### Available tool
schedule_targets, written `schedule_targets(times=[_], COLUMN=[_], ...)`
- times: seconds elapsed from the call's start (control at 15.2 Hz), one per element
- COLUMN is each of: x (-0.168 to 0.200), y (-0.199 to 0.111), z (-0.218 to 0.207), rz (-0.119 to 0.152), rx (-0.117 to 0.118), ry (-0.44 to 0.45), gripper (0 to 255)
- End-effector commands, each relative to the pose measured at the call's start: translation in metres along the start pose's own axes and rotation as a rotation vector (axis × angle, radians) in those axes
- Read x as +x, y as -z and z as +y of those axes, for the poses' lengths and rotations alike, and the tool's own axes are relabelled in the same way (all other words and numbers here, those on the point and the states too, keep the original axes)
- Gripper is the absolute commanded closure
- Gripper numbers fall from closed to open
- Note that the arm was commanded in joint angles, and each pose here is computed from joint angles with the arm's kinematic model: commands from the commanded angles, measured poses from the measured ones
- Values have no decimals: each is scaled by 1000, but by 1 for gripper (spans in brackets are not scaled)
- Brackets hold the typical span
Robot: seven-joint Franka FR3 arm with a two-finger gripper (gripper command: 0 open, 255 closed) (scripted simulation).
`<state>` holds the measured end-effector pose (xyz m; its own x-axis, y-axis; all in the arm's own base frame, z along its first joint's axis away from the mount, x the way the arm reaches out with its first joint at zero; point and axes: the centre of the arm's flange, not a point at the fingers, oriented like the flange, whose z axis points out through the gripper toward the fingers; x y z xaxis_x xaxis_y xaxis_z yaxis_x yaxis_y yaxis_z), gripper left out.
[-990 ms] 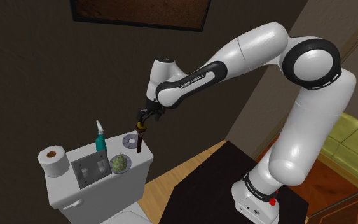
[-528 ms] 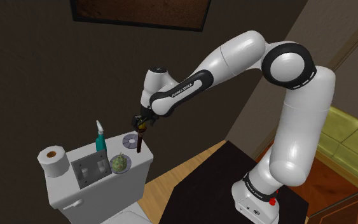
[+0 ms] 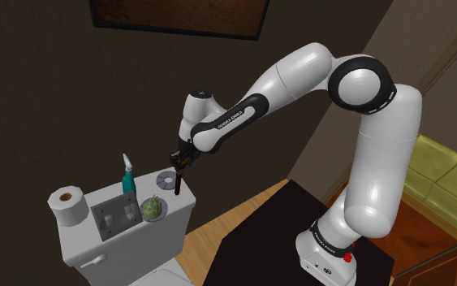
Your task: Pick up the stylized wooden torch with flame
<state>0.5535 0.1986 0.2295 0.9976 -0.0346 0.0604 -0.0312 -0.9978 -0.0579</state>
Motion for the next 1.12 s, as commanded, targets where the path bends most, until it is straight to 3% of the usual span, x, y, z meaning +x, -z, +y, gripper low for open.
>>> schedule_targets(times=[0.0,0.33,1.06], x=[-1,0,3], y=[-1,0,57], z=[1,-1,-4], rz=[-2,-2,-2], rx=[-1,-1,-1], ry=[0,0,0], gripper=[255,255,255])
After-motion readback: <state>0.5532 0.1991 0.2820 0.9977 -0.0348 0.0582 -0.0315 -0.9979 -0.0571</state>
